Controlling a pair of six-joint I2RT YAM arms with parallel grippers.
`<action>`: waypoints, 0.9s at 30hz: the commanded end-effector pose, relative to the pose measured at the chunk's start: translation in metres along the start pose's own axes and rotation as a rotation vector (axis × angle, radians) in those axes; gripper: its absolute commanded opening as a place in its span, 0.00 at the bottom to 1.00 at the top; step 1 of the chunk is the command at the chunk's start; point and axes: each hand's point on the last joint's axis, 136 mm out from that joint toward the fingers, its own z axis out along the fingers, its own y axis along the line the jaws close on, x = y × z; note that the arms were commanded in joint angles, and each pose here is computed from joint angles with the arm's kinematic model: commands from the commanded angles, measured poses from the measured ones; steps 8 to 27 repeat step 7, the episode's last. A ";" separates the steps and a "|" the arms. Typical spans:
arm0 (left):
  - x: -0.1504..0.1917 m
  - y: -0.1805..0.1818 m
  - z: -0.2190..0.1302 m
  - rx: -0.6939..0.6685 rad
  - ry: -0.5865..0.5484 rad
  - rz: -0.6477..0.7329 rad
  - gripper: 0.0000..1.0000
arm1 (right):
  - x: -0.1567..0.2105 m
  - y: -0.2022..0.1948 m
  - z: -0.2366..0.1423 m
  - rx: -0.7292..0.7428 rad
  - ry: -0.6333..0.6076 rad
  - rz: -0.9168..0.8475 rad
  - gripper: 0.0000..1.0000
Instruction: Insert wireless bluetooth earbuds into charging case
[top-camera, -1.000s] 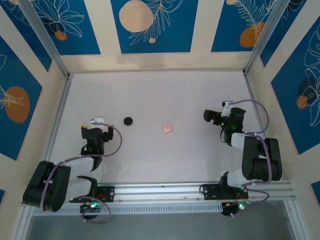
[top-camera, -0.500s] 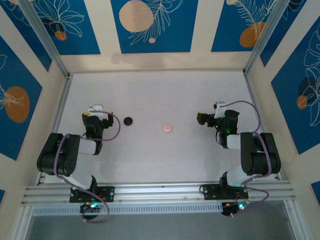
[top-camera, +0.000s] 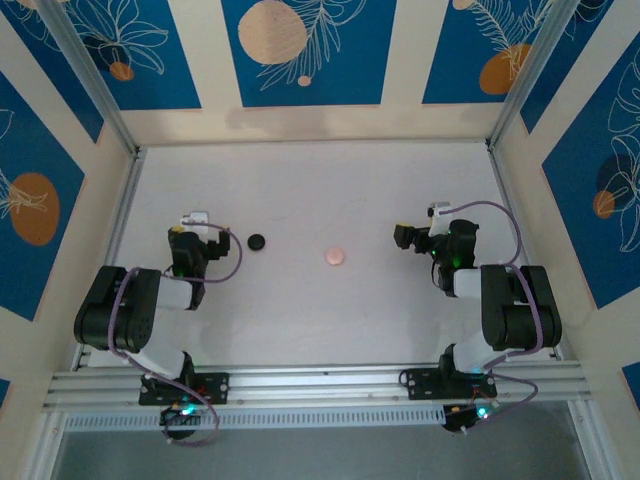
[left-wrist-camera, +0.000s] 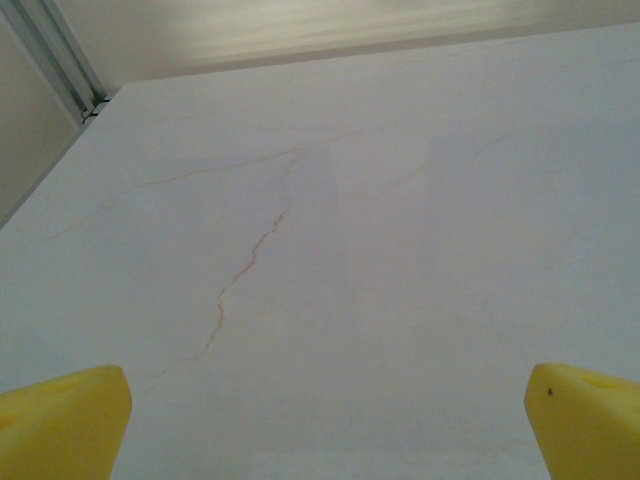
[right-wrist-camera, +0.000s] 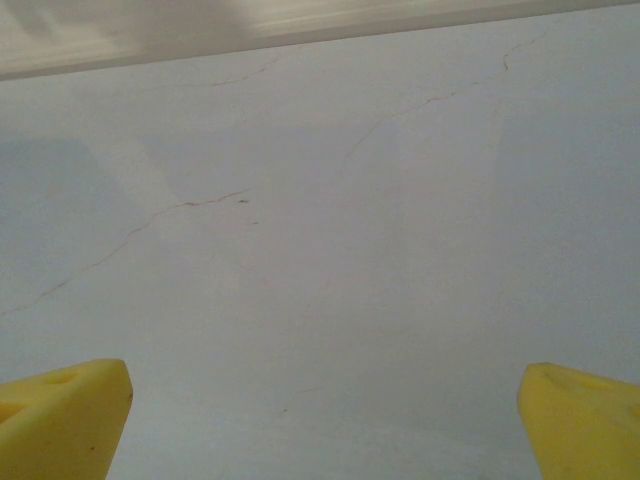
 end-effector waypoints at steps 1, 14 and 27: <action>-0.006 -0.002 0.001 0.021 -0.012 -0.015 1.00 | -0.005 0.001 0.001 0.000 -0.022 -0.036 0.99; -0.005 -0.002 0.001 0.020 -0.013 -0.015 1.00 | -0.005 0.002 0.001 -0.001 -0.023 -0.036 0.99; -0.005 -0.002 0.001 0.020 -0.013 -0.015 1.00 | -0.005 0.002 0.001 -0.001 -0.023 -0.036 0.99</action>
